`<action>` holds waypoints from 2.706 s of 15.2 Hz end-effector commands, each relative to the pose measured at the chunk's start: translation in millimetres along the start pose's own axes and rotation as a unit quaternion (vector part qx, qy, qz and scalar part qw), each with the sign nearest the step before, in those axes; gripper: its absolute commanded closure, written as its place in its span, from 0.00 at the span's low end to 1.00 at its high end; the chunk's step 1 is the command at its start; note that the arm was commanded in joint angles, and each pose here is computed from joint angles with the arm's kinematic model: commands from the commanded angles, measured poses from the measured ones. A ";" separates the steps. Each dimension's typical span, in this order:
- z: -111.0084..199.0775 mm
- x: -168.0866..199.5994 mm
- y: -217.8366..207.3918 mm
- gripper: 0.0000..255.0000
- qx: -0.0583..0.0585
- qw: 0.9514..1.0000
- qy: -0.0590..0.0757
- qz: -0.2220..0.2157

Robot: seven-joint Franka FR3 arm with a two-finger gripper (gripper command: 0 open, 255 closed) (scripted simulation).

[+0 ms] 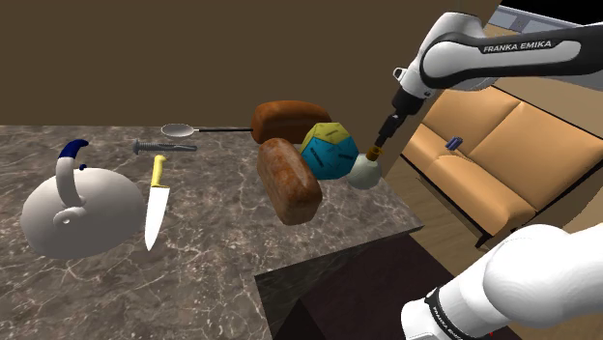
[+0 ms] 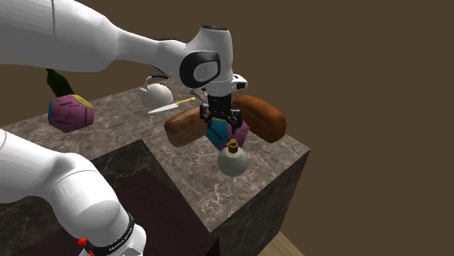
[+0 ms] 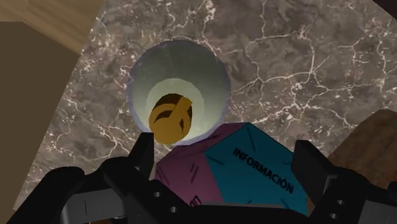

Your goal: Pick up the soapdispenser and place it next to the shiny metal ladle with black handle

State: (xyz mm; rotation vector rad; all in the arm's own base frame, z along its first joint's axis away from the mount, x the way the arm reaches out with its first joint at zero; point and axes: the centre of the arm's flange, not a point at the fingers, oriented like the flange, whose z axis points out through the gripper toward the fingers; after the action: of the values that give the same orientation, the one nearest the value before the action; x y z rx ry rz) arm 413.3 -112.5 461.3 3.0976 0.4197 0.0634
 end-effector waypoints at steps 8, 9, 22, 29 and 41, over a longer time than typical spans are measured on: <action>59.4 13.7 38.7 0.00 -0.005 1.000 -0.008 -0.015; 64.7 13.6 38.8 0.00 -0.005 1.000 -0.008 -0.015; 78.2 13.3 38.9 1.00 -0.005 1.000 -0.008 -0.015; 78.3 13.4 38.9 1.00 -0.005 1.000 -0.008 -0.015; 15.0 15.8 40.2 1.00 -0.005 1.000 -0.008 -0.015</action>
State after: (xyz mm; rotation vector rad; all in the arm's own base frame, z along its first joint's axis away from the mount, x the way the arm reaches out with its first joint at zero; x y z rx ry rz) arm 438.4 -146.9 441.5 3.0794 0.4637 0.0377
